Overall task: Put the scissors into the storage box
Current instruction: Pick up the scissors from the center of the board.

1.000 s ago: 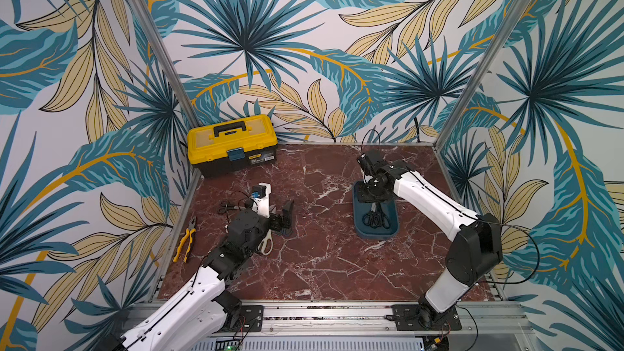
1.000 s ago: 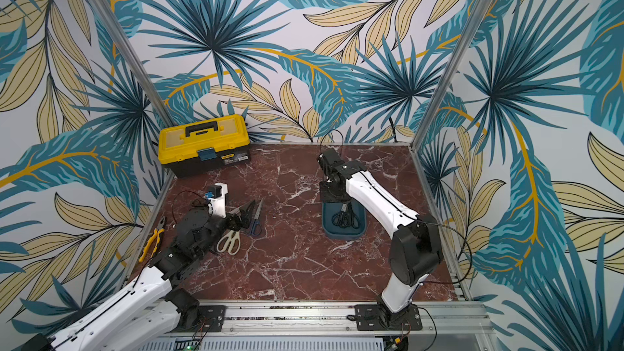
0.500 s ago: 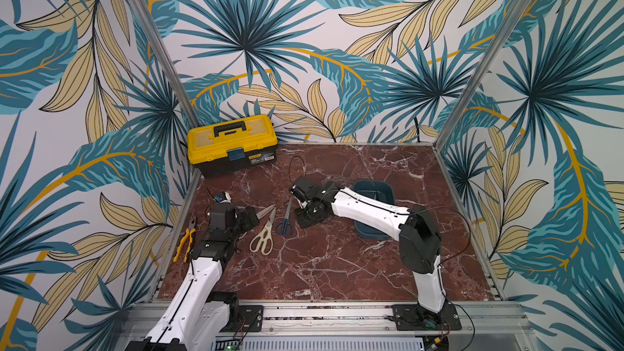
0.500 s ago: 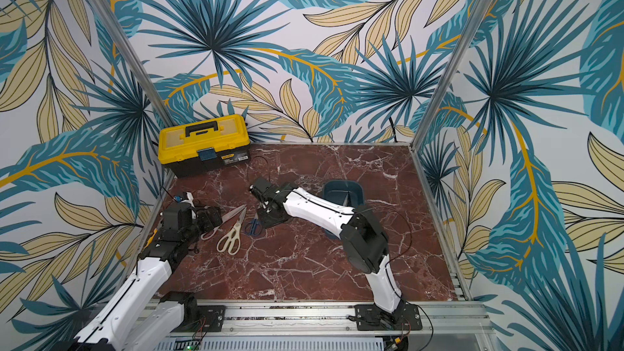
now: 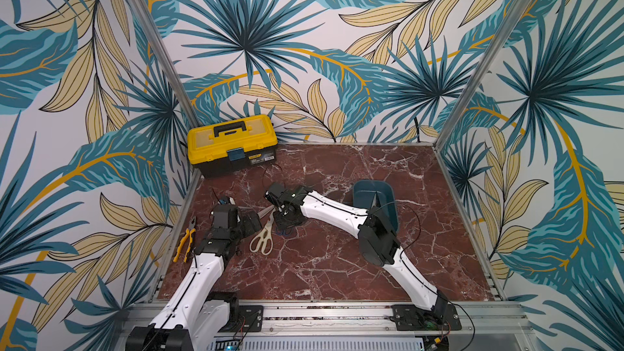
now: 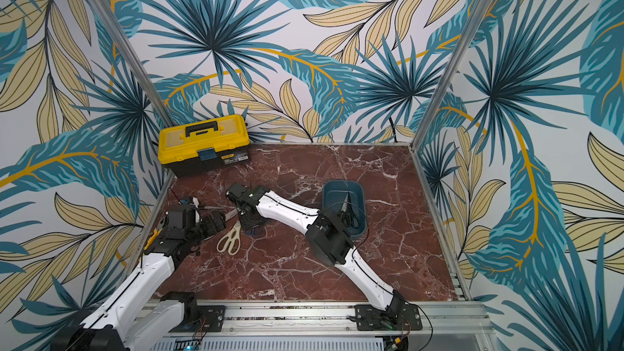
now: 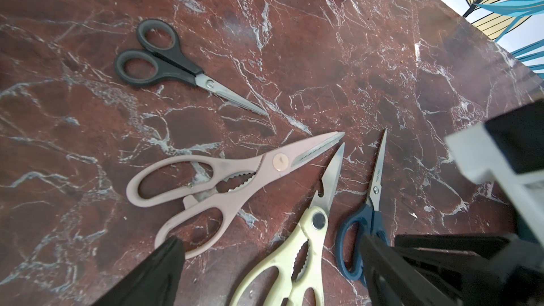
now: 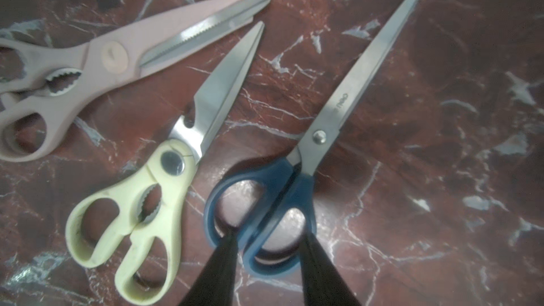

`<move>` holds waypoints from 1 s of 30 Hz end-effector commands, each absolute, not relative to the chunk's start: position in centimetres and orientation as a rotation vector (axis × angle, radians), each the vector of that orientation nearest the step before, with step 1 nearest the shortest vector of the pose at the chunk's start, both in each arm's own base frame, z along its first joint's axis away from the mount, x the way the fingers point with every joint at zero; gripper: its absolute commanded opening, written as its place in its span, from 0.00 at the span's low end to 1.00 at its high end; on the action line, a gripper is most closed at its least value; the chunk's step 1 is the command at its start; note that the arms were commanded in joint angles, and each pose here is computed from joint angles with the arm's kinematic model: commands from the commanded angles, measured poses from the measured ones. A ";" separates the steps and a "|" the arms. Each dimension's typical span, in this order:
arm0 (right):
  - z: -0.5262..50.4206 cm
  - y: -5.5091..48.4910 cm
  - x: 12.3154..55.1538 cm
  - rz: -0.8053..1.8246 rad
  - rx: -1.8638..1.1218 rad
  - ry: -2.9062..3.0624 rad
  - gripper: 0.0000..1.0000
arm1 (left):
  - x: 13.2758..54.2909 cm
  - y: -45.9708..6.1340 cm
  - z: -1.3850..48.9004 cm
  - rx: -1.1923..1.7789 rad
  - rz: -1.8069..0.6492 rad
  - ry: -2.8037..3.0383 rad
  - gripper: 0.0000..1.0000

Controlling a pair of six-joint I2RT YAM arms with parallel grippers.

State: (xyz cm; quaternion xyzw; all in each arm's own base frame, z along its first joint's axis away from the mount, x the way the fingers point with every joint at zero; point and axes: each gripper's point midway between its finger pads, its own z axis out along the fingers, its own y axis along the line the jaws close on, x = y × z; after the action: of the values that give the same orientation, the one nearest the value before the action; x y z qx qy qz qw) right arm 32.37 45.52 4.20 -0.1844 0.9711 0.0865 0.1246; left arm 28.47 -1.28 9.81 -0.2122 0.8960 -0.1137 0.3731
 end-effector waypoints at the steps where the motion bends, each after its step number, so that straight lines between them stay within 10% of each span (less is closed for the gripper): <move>1: 2.8 44.7 31.0 0.184 -0.529 2.922 0.40 | 28.2 -1.2 9.2 -0.543 -0.293 2.298 0.99; 22: -0.5 36.0 34.6 -0.179 -0.413 2.980 0.06 | 29.2 -5.6 12.9 -0.231 -0.522 2.241 0.99; 30: 5.7 39.5 34.5 0.300 -0.438 2.857 0.00 | 28.7 -11.0 17.7 0.100 -0.671 2.068 0.97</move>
State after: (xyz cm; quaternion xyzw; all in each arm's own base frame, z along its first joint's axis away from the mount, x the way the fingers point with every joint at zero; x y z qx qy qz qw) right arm 34.88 38.09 2.57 -0.1361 0.9856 0.0330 0.0943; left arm 28.14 -8.96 13.37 -0.0242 0.8816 -0.2377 0.4072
